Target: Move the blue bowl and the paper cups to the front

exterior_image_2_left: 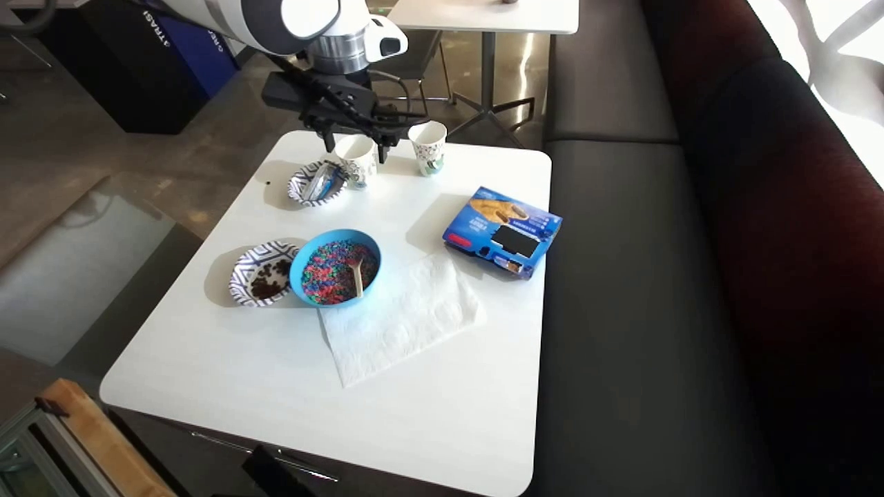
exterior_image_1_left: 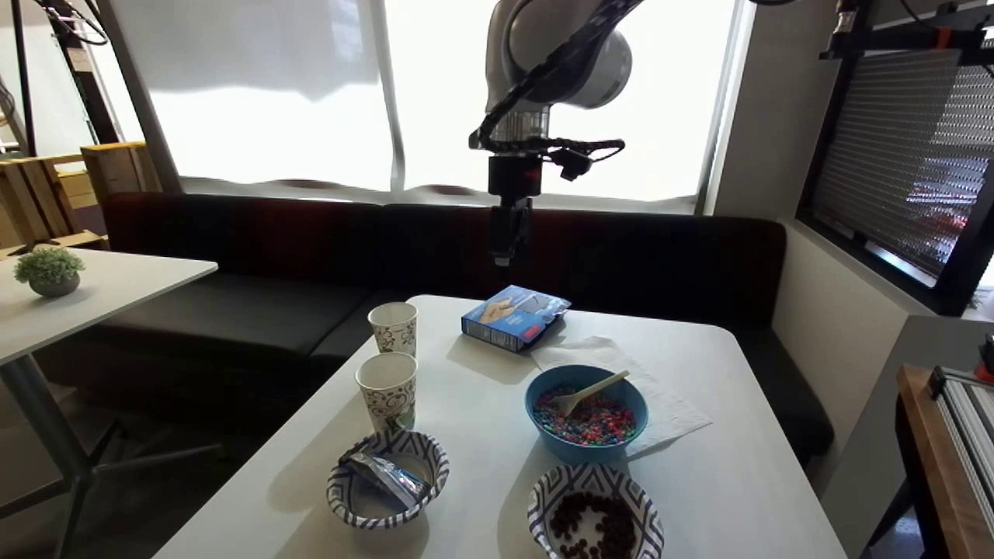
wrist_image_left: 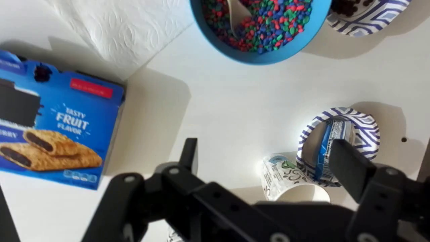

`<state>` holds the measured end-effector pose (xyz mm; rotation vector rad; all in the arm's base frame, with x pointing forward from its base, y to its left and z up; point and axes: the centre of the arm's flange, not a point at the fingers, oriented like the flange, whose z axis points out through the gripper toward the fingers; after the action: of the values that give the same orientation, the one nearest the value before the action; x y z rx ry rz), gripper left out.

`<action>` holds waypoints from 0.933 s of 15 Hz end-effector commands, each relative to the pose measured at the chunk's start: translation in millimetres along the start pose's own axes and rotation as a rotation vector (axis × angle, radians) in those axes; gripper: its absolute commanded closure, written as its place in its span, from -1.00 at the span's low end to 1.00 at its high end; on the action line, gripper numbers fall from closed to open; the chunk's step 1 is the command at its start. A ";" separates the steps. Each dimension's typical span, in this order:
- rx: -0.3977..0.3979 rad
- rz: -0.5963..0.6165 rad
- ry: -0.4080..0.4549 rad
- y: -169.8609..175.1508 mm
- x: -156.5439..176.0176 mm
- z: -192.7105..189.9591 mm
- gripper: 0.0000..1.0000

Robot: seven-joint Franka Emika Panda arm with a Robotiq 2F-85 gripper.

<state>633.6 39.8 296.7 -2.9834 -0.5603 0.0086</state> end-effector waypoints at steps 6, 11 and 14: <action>-0.207 -0.413 0.109 8.9 131.4 86.6 -1.00; -0.200 -0.432 0.148 5.2 123.6 91.4 -1.00; -0.202 -0.431 0.150 5.6 123.9 89.4 -1.00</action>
<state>748.9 88.7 209.0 -2.9424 -1.2329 -0.3209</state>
